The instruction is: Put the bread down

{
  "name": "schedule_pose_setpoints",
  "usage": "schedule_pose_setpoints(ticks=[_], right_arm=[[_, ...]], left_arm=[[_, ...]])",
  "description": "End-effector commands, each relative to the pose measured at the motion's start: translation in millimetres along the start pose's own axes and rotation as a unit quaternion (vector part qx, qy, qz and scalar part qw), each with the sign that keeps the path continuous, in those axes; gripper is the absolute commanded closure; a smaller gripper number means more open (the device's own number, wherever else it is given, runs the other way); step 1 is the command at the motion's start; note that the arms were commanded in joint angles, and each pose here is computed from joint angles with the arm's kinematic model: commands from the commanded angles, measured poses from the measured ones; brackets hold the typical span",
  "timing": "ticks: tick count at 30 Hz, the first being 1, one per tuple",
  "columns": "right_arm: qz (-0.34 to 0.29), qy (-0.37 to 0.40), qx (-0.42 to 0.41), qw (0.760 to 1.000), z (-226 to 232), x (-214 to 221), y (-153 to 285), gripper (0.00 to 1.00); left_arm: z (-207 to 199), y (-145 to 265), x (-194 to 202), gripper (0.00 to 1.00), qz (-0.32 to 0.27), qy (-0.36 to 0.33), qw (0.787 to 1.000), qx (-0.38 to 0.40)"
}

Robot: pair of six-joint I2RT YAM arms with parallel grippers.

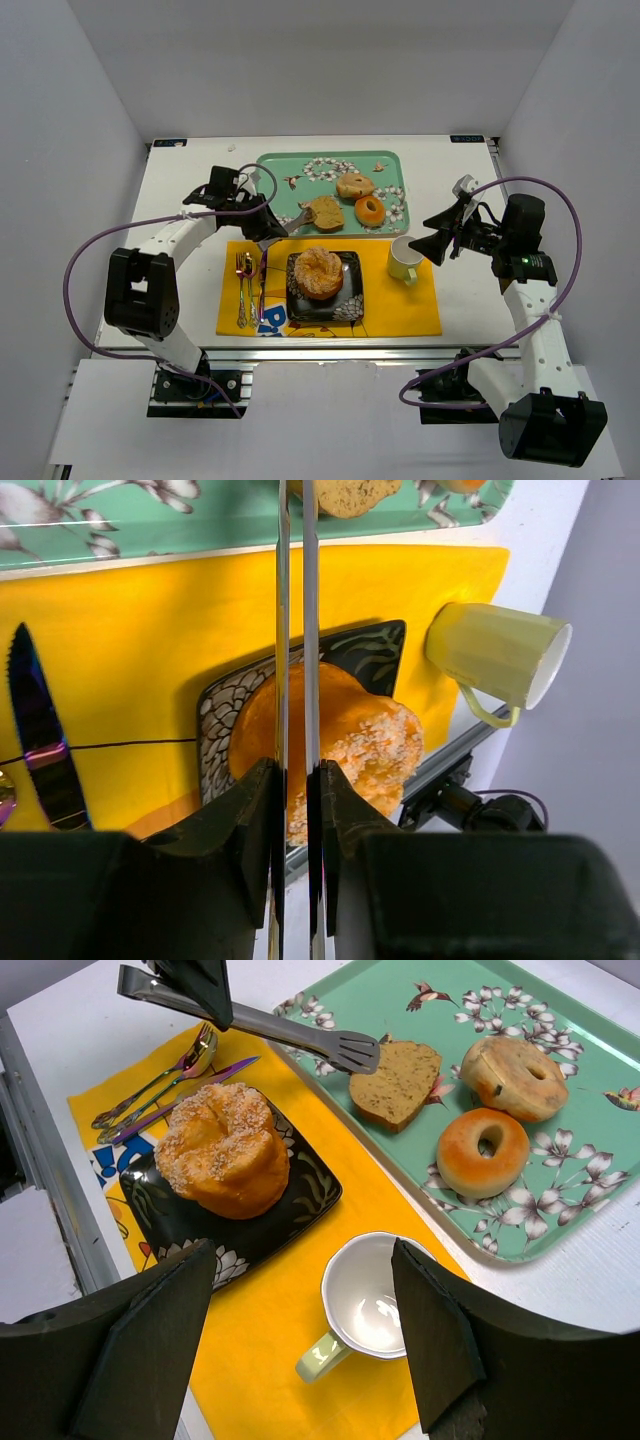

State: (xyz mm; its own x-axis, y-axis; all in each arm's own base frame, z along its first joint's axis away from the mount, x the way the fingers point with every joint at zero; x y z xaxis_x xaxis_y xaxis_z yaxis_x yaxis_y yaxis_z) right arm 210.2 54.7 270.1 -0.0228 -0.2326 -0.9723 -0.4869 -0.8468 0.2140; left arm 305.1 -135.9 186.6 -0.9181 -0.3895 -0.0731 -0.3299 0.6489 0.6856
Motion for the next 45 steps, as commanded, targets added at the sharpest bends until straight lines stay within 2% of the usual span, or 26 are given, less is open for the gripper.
schedule_pose_setpoints(ticks=[1, 3, 7, 12, 16, 19, 21, 26, 32, 37, 41, 44, 45], right_arm=[[-0.011, 0.019, 0.002, 1.000, 1.5, -7.3, 1.5, 0.24], [-0.010, 0.019, 0.003, 1.000, 1.8, -7.2, 1.8, 0.24], [-0.009, 0.020, 0.003, 1.000, 3.8, -7.0, 2.9, 0.24], [-0.009, 0.021, 0.002, 1.000, 3.9, -7.3, 3.1, 0.24], [-0.009, 0.020, 0.002, 1.000, 4.1, -7.3, 3.1, 0.24], [-0.010, 0.019, -0.001, 1.000, 4.0, -7.5, 2.7, 0.24], [-0.010, 0.018, -0.003, 1.000, 3.4, -8.0, 2.3, 0.24], [-0.010, 0.015, -0.008, 1.000, 2.0, -8.9, 1.4, 0.24], [-0.013, 0.015, -0.013, 1.000, 1.7, -9.9, 0.9, 0.24], [-0.016, 0.016, -0.015, 1.000, 2.9, -11.1, 1.1, 0.24], [-0.015, 0.015, -0.015, 1.000, 4.1, -10.5, 1.5, 0.24], [-0.013, 0.015, -0.014, 1.000, 4.3, -9.8, 2.0, 0.24], [-0.013, 0.016, -0.014, 1.000, 4.2, -10.1, 2.2, 0.24]], left_arm=[[-23.2, 16.8, -1.5, 0.96, -0.019, -0.025, 0.997, 0.064], [-36.1, 33.7, -1.4, 1.00, -0.042, -0.036, 0.994, 0.096], [-58.6, 69.9, -2.9, 1.00, -0.089, -0.046, 0.982, 0.163], [-67.0, 103.2, 18.0, 1.00, -0.092, -0.063, 0.977, 0.180], [-45.1, 117.0, 60.5, 1.00, -0.057, -0.062, 0.982, 0.167], [-32.0, 138.3, 101.1, 1.00, -0.052, -0.074, 0.980, 0.175], [-17.5, 141.0, 120.0, 1.00, -0.038, -0.054, 0.986, 0.154], [0.0, 158.3, 161.4, 1.00, -0.048, -0.036, 0.985, 0.160], [22.4, 151.0, 178.6, 1.00, -0.023, -0.017, 0.990, 0.135], [36.8, 138.8, 177.4, 1.00, -0.004, -0.006, 0.995, 0.098], [40.1, 131.2, 169.4, 0.93, -0.002, -0.009, 0.997, 0.081], [38.3, 129.3, 163.6, 0.70, -0.001, -0.012, 0.997, 0.075], [34.9, 131.9, 161.9, 0.59, -0.006, -0.018, 0.997, 0.076]])
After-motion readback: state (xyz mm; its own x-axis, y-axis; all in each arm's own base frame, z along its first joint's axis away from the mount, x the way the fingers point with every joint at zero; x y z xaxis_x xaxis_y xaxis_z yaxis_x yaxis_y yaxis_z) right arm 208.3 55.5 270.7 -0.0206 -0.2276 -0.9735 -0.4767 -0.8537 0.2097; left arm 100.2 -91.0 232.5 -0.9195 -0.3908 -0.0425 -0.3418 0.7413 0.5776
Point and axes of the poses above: each gripper's point midway between its finger pads, its own y axis back along the fingers, its own z axis along the line the jaws close on, x = y × z, the point moved 9 cm from there along y, back along the fingers, and after that the axes turned 12 degrees about y, right-handed, at the moved point
